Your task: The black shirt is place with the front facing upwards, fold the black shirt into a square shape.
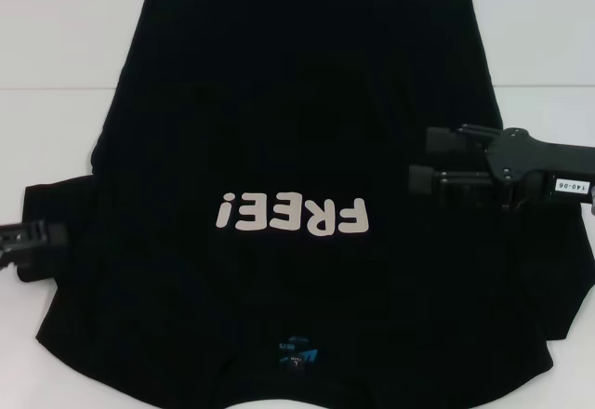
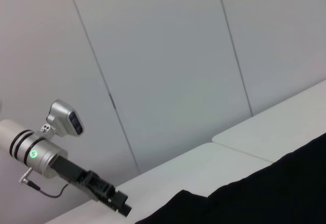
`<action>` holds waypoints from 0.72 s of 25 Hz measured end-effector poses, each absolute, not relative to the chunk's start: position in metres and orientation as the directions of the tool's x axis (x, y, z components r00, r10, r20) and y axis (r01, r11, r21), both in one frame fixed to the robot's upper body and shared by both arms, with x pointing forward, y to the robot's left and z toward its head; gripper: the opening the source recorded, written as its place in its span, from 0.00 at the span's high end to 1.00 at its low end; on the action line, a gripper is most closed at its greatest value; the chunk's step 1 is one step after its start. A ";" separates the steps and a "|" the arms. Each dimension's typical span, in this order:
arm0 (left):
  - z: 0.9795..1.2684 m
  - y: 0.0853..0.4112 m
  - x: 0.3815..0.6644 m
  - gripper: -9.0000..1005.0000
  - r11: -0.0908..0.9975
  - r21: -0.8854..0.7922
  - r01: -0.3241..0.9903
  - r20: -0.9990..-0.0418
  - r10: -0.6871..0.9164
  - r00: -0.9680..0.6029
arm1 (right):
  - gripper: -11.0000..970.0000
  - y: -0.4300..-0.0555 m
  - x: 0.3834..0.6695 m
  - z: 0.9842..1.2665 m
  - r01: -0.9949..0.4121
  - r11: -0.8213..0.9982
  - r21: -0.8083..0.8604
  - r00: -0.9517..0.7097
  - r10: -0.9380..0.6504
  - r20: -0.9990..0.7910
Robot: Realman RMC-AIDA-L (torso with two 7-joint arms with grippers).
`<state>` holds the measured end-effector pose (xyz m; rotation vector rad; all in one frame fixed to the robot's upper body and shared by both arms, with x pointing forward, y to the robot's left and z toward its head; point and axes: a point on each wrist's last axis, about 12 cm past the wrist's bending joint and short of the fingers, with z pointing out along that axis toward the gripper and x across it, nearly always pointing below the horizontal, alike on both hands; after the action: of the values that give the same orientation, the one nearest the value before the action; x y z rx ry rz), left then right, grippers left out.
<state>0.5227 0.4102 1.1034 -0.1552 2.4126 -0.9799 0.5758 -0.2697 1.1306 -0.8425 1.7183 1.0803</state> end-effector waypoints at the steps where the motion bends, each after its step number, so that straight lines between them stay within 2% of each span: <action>1: 1.104 0.411 0.523 0.13 0.735 -0.673 0.078 -0.416 -0.289 -0.862 | 0.04 -0.270 0.576 1.131 -0.873 0.384 0.299 -0.353 -0.075 -0.933; 7: 1.106 0.411 0.529 0.13 0.780 -0.625 0.039 -0.345 -0.231 -0.910 | 0.04 -0.274 0.577 1.133 -0.872 0.393 0.294 -0.347 -0.070 -0.935; 18: 1.102 0.400 0.545 0.13 0.823 -0.566 0.043 -0.309 -0.164 -0.937 | 0.04 -0.279 0.577 1.134 -0.864 0.411 0.290 -0.341 -0.055 -0.939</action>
<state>0.5454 0.4003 1.1019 -0.0912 2.6603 -0.8380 0.5770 -0.2788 1.1337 -0.8086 1.7061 1.0557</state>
